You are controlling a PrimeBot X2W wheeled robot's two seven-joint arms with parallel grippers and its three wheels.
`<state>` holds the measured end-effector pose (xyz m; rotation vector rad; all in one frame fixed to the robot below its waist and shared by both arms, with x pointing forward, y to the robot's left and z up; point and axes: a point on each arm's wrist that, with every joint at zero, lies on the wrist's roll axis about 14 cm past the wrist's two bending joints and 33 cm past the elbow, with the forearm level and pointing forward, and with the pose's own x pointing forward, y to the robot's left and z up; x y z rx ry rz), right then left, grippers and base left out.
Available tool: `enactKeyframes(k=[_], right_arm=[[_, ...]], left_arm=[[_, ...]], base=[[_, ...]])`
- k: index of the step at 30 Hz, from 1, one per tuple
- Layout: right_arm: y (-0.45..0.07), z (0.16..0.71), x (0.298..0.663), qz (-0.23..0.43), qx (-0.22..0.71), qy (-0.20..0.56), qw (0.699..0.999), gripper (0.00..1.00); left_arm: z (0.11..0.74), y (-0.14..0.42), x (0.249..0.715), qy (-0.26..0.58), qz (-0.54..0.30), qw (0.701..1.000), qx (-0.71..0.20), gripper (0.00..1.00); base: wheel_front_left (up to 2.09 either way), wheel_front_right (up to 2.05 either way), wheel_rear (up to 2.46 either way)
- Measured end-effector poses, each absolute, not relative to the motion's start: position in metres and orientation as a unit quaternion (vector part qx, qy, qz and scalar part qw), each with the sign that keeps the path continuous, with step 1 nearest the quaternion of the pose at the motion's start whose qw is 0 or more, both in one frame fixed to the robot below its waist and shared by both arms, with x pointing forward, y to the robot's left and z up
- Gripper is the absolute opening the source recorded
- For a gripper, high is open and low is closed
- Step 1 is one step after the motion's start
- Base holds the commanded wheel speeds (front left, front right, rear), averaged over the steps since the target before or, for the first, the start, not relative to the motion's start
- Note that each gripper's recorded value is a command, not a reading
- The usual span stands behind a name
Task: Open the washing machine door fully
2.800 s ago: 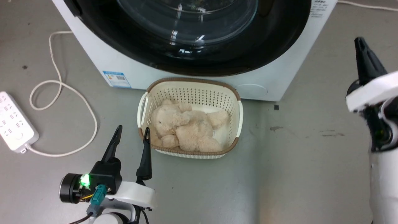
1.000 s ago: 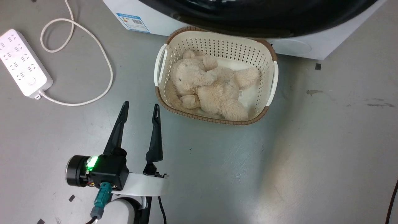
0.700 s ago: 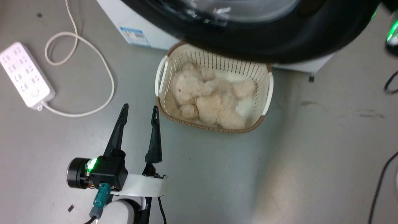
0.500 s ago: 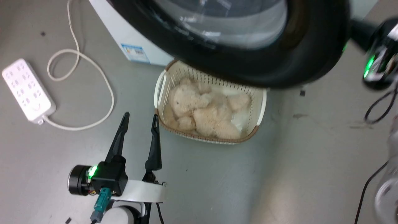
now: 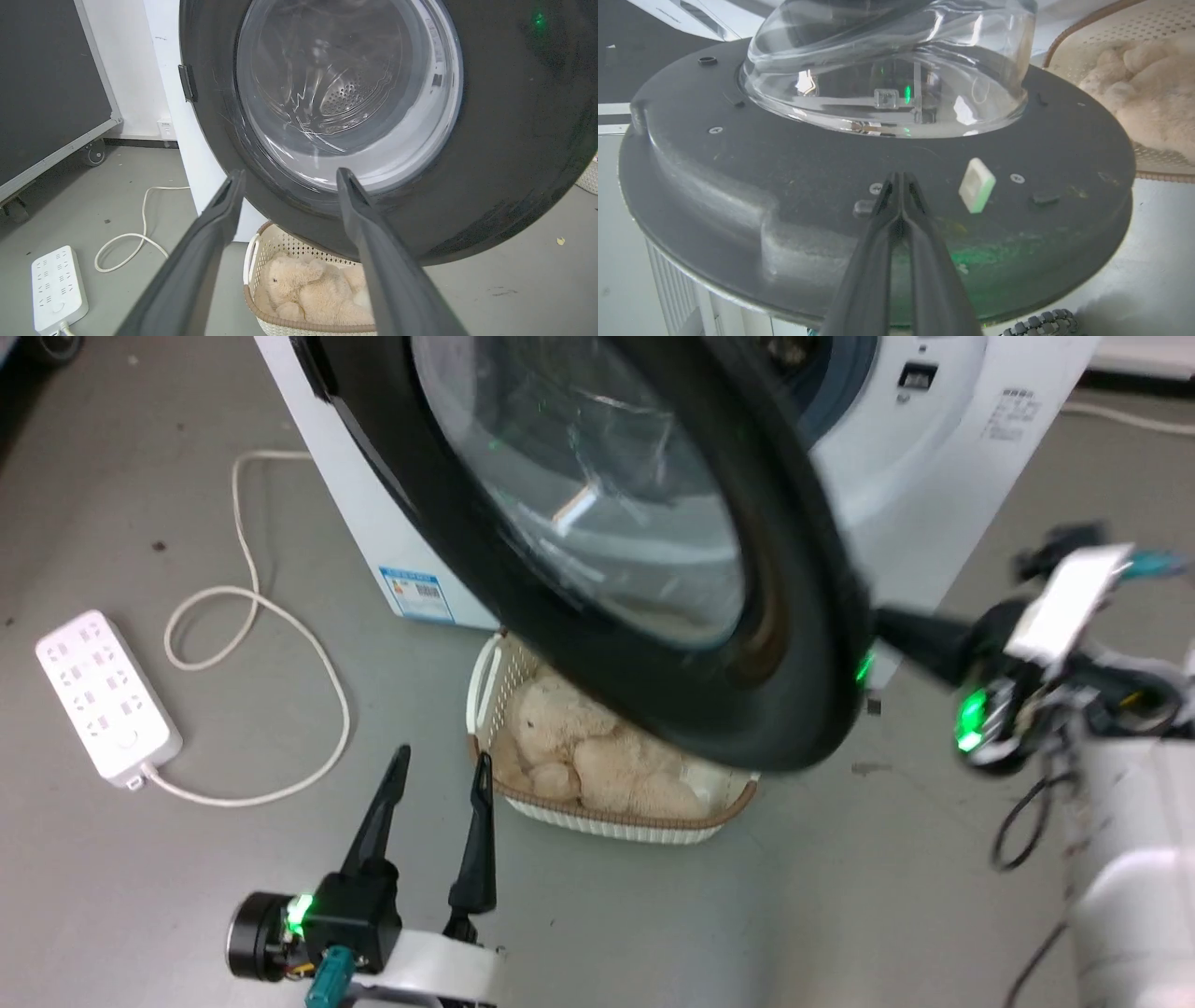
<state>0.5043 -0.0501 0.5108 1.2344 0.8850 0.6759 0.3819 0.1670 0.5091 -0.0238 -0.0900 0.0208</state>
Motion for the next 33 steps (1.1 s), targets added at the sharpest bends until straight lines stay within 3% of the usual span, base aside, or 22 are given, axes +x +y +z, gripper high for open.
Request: enactKeyframes(k=[15, 22, 23, 24, 27, 33], right_arm=[[0.057, 0.509, 0.400, 0.421, 0.527, 0.448, 0.587, 0.00], [0.077, 0.511, 0.387, 0.428, 0.533, 0.443, 0.580, 0.00], [0.075, 0.513, 0.390, 0.423, 0.538, 0.435, 0.585, 0.35], [0.073, 0.515, 0.394, 0.416, 0.543, 0.424, 0.593, 1.00], [0.058, 0.518, 0.405, 0.399, 0.537, 0.394, 0.630, 1.00], [-0.015, 0.535, 0.437, 0.329, 0.447, 0.250, 0.794, 1.00]], left_arm=[[0.509, 0.164, 0.350, -0.040, 0.005, 0.999, -0.014, 1.00], [0.509, 0.170, 0.346, -0.040, 0.014, 0.999, -0.014, 1.00], [0.510, 0.171, 0.346, -0.042, 0.016, 0.999, -0.015, 1.00], [0.511, 0.172, 0.346, -0.043, 0.016, 0.999, -0.016, 1.00], [0.515, 0.173, 0.346, -0.050, 0.016, 0.998, -0.017, 1.00], [0.523, 0.172, 0.345, -0.064, 0.010, 0.998, -0.023, 1.00]], base=[[0.00, 0.00, 0.00], [0.00, 0.00, 0.00], [0.00, 0.00, 0.00], [0.00, 0.00, 0.00], [0.00, 0.00, 0.00], [0.00, 0.00, 0.00]])
